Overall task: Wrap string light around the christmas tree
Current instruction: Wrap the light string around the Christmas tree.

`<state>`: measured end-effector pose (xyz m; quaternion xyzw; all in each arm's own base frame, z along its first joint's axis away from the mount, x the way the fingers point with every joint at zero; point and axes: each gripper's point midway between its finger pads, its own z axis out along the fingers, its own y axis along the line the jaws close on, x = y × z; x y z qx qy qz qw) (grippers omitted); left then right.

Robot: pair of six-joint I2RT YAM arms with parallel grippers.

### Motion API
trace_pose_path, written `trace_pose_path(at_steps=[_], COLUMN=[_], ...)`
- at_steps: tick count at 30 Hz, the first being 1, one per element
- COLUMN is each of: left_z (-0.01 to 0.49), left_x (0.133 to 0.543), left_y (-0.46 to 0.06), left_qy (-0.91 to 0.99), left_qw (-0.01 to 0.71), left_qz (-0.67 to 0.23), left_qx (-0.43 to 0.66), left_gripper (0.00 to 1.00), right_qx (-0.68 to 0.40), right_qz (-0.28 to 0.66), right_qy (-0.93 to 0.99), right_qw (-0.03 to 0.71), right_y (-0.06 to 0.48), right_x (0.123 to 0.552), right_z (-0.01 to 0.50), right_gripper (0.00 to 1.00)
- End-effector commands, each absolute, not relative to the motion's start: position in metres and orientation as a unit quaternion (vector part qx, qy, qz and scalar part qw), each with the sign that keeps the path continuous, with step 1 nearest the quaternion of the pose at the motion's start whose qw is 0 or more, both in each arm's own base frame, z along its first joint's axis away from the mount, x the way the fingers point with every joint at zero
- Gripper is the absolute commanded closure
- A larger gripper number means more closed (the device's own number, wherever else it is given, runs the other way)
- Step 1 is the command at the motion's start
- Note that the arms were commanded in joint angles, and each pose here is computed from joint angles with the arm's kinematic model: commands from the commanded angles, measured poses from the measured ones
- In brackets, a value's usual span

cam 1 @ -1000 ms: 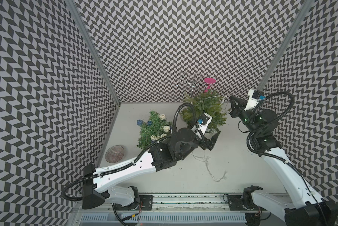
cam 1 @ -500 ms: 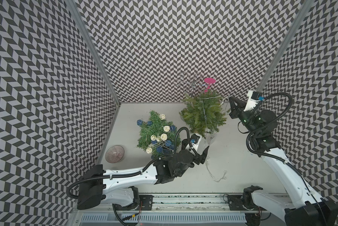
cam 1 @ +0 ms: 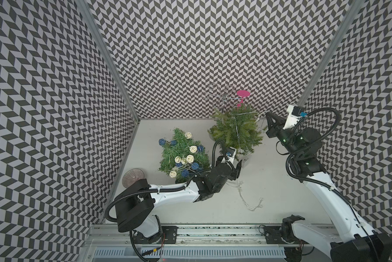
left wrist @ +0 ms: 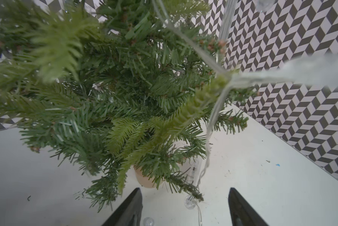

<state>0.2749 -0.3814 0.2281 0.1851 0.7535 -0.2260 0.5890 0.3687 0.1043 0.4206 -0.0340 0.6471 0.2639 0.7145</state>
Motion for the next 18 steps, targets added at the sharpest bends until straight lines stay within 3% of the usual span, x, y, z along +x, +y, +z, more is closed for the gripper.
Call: trace_pose_path(at_steps=[1, 11, 14, 16, 18], left_z=[0.256, 0.26, 0.263, 0.264, 0.262], left_x=[0.28, 0.289, 0.288, 0.289, 0.289], left_y=[-0.388, -0.393, -0.397, -0.399, -0.397], left_qy=[0.737, 0.73, 0.726, 0.727, 0.729], left_qw=[0.609, 0.612, 0.613, 0.612, 0.611], left_qz=[-0.246, -0.262, -0.27, -0.267, -0.265], left_qx=[0.158, 0.151, 0.158, 0.16, 0.159], left_gripper=[0.32, 0.43, 0.61, 0.81, 0.93], right_qx=[-0.036, -0.036, -0.036, -0.036, -0.034], right_qz=[0.265, 0.267, 0.267, 0.264, 0.263], right_qy=[0.63, 0.629, 0.628, 0.629, 0.63], right_qw=[0.729, 0.729, 0.73, 0.73, 0.73], right_y=[0.102, 0.102, 0.102, 0.102, 0.101], right_x=[0.366, 0.364, 0.364, 0.365, 0.365], right_z=[0.43, 0.431, 0.431, 0.431, 0.43], right_gripper=[1.0, 1.0, 1.0, 1.0, 1.0])
